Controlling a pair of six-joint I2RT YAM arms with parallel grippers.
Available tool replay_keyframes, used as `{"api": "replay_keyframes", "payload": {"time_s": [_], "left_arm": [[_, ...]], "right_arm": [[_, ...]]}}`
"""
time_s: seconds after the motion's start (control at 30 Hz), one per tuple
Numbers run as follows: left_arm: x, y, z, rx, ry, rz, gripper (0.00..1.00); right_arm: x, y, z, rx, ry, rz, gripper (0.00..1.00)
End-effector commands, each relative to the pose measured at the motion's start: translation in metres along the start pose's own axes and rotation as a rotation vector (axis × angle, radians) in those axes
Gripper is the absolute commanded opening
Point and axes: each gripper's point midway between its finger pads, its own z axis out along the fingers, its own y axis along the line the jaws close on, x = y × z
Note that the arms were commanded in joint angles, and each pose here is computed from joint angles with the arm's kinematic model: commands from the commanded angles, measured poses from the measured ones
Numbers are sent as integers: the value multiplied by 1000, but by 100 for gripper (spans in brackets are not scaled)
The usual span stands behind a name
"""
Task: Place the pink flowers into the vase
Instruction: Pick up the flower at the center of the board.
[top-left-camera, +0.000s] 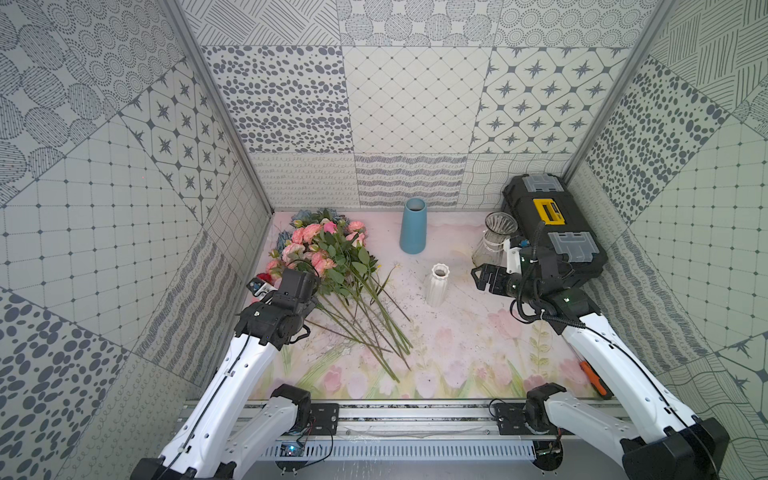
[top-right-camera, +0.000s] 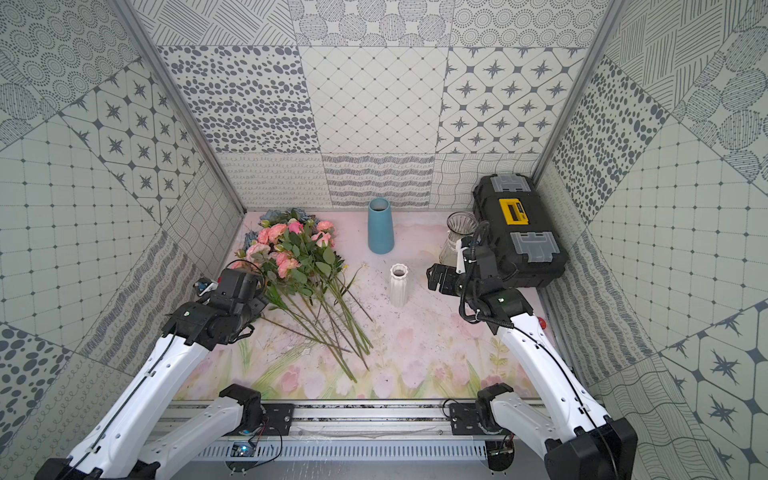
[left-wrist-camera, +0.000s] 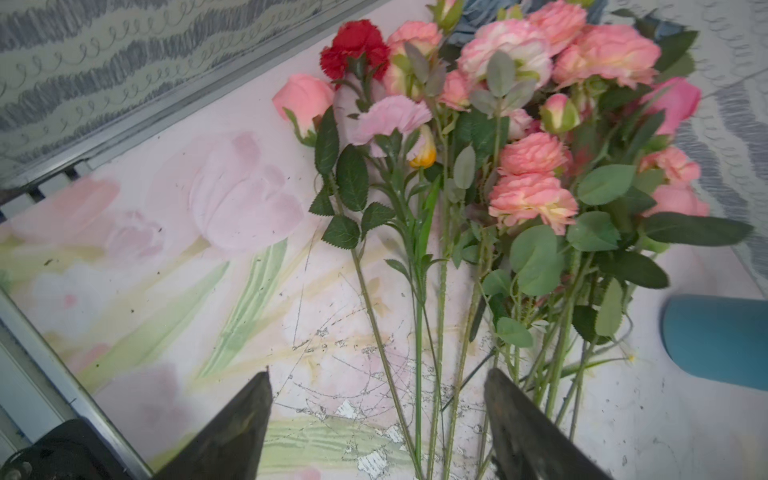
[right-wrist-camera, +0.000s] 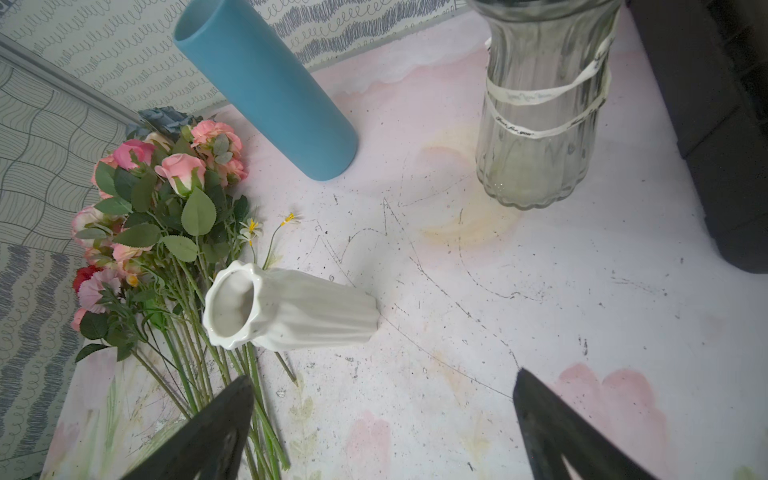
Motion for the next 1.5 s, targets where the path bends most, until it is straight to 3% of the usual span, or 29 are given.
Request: {"api": "replay_keyframes", "payload": {"time_s": [0.0,0.1,0.3,0.63,1.47], "left_arm": [[21,15,29,-113,126,-189,61],[24,8,44,-136,160,-174,46],[36,3,75,-167,253,-196,42],[58,-9,117,-180,378,-189,42],[60,11,156,-260,363,-213,29]], "right_arm": [[-12,3,-3,15,-24,-18,98],[-9,3,-2,13,-8,-19,98],[-13,8,-6,-6,-13,-18,98],[-14,12,-5,-20,-4,-20,98],[-15,12,-6,-22,-10,-16,98]]}}
